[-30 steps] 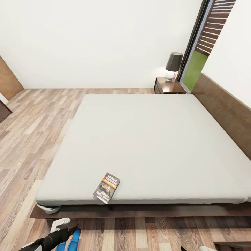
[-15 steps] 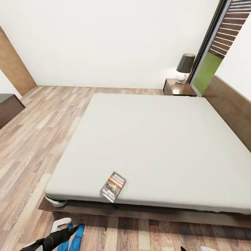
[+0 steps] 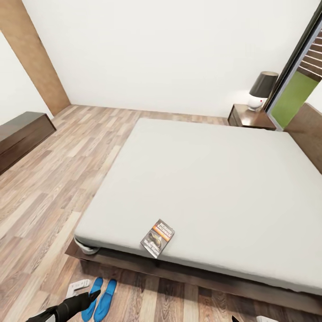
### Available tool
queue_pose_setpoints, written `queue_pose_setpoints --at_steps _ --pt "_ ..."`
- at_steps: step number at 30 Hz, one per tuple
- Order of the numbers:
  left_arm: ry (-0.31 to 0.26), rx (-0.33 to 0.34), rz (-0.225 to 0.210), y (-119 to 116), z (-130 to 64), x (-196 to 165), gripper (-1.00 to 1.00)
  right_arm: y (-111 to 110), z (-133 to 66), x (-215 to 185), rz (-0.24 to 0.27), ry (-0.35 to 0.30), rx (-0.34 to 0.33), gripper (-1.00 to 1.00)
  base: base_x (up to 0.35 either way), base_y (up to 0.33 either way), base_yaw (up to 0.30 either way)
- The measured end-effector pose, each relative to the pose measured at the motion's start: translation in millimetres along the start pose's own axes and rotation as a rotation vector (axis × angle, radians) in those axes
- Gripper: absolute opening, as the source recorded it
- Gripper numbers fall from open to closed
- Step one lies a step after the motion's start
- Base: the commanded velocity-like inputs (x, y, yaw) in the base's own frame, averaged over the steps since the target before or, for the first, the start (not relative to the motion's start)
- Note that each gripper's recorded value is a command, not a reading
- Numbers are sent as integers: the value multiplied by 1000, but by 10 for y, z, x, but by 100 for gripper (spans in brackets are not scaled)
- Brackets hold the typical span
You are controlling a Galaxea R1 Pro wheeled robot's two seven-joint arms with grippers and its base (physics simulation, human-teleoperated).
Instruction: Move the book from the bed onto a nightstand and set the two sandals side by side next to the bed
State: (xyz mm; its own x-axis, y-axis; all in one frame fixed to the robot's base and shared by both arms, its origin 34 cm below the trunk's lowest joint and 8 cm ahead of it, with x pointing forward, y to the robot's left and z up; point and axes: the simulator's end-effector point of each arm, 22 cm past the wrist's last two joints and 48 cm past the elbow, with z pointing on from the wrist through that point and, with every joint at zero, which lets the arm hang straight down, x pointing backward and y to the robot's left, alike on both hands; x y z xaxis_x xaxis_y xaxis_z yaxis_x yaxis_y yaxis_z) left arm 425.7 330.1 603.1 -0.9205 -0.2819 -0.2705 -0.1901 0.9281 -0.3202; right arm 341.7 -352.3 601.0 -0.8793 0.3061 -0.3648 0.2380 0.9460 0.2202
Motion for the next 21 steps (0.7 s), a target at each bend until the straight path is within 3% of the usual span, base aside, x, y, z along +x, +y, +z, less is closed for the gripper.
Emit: queue_pose_setpoints --at_steps 16,21 --pt "11 -2 -3 11 20 55 100 -16 6 48 0 10 4 100 0 0 164" --pt "13 -3 -4 15 23 63 100 -20 6 58 0 13 4 100 0 0 54"
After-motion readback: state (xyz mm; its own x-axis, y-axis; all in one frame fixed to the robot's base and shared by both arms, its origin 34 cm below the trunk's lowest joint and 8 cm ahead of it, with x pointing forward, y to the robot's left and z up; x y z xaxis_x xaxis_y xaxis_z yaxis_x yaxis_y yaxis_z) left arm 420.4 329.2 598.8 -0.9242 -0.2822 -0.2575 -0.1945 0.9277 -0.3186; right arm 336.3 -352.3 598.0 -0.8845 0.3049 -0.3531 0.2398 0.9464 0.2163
